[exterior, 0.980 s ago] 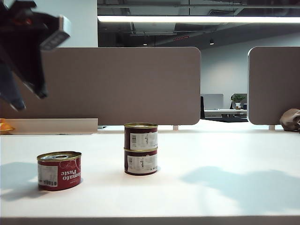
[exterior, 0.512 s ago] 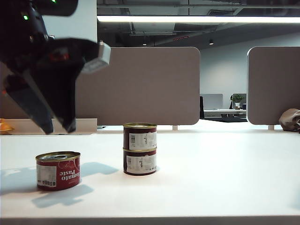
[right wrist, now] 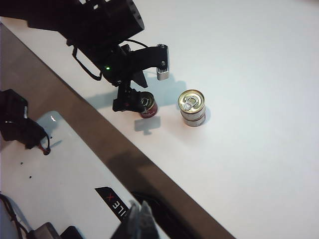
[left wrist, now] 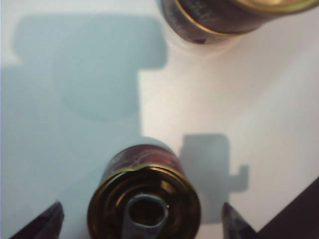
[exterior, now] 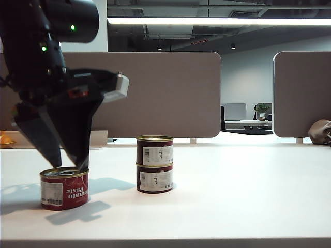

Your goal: Pick up the cans one by one and stack them together.

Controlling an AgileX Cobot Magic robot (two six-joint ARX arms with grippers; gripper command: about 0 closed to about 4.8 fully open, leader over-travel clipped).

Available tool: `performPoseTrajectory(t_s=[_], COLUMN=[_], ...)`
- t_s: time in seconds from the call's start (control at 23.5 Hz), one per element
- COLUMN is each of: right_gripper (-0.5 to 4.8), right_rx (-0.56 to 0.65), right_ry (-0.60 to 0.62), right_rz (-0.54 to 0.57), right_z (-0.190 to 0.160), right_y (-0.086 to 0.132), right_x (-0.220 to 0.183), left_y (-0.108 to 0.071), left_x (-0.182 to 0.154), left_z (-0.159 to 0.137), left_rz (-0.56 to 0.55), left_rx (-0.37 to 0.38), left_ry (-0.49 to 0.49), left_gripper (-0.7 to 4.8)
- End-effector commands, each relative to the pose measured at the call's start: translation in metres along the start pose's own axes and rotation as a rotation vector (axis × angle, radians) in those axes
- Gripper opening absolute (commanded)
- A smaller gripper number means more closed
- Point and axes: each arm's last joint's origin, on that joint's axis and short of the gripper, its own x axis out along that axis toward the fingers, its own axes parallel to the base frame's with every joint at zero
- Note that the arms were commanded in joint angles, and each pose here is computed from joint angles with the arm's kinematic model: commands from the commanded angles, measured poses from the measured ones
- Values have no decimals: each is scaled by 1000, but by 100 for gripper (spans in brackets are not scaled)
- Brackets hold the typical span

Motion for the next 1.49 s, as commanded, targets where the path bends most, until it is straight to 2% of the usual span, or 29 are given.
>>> performPoseTrajectory(t_s=[0.04, 0.34, 0.51, 0.72, 0.9, 1.49], right_gripper=[-6, -6, -6, -6, -6, -6], right_rx=[10, 27, 28, 28, 28, 30], right_ry=[-45, -80, -82, -82, -82, -60], right_rz=[6, 6, 7, 7, 8, 34], right_z=[-7, -14, -14, -14, -14, -16], right_y=[-1, -2, -2, -2, -2, -1], right_x=[-14, -25, -25, -25, -25, -26], left_y=[1, 2, 2, 2, 2, 3], left_x=[5, 10, 14, 17, 17, 14], left_z=[2, 2, 2, 1, 0, 3], left_rz=[-7, -9, -11, -18, -19, -16], left_rx=[-9, -24, -27, -38, -38, -53], left_ry=[12, 32, 51, 77, 86, 69], left_gripper=[409, 395, 335, 328, 236, 236])
